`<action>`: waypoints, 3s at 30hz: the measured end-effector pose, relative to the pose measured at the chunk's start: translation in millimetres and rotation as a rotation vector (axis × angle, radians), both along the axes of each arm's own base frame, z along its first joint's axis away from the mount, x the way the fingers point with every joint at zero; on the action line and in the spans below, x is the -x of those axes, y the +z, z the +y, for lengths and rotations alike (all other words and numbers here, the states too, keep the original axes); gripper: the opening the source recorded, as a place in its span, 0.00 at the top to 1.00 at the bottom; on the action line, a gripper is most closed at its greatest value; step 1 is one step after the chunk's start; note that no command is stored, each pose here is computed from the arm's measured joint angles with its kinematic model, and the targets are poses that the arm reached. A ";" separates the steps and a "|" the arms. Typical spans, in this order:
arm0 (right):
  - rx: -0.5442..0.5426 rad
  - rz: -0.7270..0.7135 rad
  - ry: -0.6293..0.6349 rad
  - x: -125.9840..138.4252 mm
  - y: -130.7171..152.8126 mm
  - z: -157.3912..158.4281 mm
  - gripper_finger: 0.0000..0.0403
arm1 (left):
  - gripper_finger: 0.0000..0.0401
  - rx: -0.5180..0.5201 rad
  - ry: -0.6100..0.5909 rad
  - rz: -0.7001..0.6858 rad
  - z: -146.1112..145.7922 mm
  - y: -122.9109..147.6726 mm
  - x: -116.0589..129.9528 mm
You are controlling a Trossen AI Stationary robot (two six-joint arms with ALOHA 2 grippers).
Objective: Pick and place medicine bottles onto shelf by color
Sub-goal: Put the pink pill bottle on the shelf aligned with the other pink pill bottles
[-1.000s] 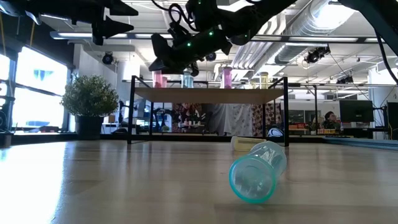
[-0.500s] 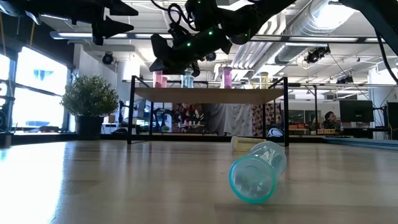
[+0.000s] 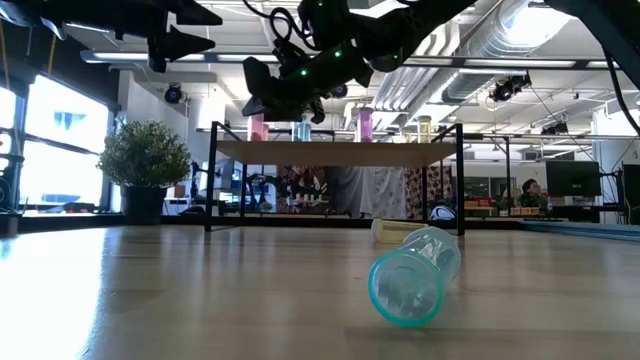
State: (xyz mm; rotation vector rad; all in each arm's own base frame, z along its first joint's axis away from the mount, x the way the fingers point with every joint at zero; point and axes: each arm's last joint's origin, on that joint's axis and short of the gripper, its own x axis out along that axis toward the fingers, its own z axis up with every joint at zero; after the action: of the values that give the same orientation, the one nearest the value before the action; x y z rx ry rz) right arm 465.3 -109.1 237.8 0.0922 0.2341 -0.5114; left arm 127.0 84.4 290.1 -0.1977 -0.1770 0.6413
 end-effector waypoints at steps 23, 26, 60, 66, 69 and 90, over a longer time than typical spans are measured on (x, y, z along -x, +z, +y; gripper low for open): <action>0.017 -0.102 -0.005 6.1 29.3 5.3 0.58 | 0.36 0.013 -0.027 0.024 -0.5 -2.5 -0.7; 0.020 -0.092 -0.024 11.4 39.2 8.7 0.58 | 0.36 -0.002 -0.026 0.035 -0.5 -2.6 -0.8; -0.106 0.154 -0.041 17.0 11.0 22.5 0.99 | 0.36 -0.032 -0.024 0.146 -0.4 -9.4 -1.0; -0.117 0.129 -0.053 17.0 11.3 14.5 0.99 | 0.36 -0.032 -0.022 0.146 -0.4 -9.3 -1.0; -0.125 0.119 -0.041 17.4 12.0 10.3 1.00 | 0.36 -0.032 -0.021 0.146 -0.3 -9.3 -1.0; -0.165 0.108 0.027 17.8 12.0 5.2 1.00 | 0.36 -0.032 -0.014 0.145 -0.2 -9.3 -0.8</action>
State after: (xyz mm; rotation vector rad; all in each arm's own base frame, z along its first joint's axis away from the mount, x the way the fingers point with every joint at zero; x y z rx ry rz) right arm 447.6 -103.9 249.8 0.2220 0.3831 -0.4705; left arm 127.8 84.2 280.8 -0.1211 -0.0458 0.6363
